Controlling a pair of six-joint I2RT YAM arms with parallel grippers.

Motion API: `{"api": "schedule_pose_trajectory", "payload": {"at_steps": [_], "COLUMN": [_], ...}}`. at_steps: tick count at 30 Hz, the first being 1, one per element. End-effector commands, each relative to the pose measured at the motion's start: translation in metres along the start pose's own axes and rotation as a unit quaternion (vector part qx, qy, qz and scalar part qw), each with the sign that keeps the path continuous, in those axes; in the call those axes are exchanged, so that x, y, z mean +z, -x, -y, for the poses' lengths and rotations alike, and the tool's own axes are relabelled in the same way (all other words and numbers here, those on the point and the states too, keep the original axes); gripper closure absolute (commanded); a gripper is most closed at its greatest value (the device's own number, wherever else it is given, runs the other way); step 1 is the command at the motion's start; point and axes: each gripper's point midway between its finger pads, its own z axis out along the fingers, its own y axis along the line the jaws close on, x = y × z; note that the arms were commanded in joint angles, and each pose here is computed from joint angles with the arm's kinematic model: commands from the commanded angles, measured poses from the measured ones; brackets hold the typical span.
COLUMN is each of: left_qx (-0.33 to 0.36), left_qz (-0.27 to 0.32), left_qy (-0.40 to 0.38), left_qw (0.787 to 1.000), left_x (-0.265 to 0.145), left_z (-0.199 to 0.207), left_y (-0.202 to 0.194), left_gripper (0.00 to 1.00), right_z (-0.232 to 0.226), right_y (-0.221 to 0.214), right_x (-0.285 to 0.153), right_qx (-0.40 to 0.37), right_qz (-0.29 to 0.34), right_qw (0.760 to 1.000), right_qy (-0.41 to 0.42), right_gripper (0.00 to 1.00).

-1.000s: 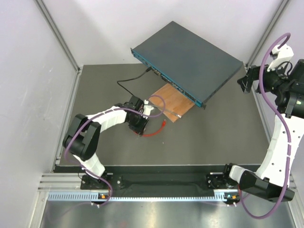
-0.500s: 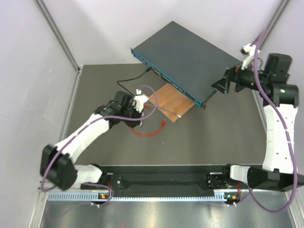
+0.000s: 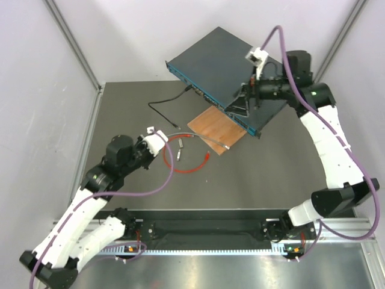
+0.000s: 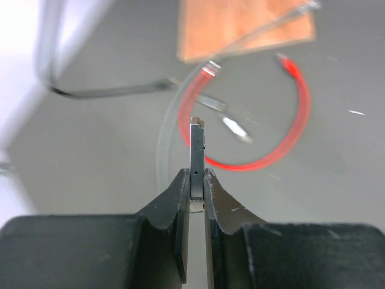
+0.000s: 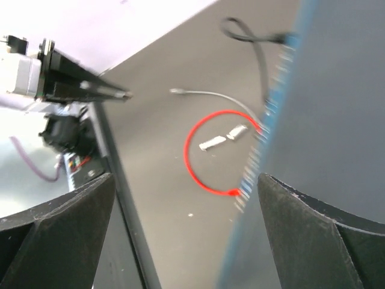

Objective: Insert the plug into the switch port

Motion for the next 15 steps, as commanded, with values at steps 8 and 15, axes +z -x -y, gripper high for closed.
{"api": "schedule_pose_trajectory", "payload": {"at_steps": [8, 15], "left_qx": [0.261, 0.472], "left_qz": [0.121, 0.168], "left_qy": [0.172, 0.191], "left_qw": [0.942, 0.845], "left_x": [-0.042, -0.061], "left_z": [-0.062, -0.044], "left_y": [0.06, 0.067], "left_gripper": [1.0, 1.0], "right_z": [-0.071, -0.101], "right_y": [0.004, 0.0], "right_x": [0.071, 0.106], "right_qx": [-0.086, -0.018], "right_qz": [-0.03, -0.028], "right_qw": [0.991, 0.982], "right_qy": [0.101, 0.185], "right_gripper": [0.0, 0.14]}}
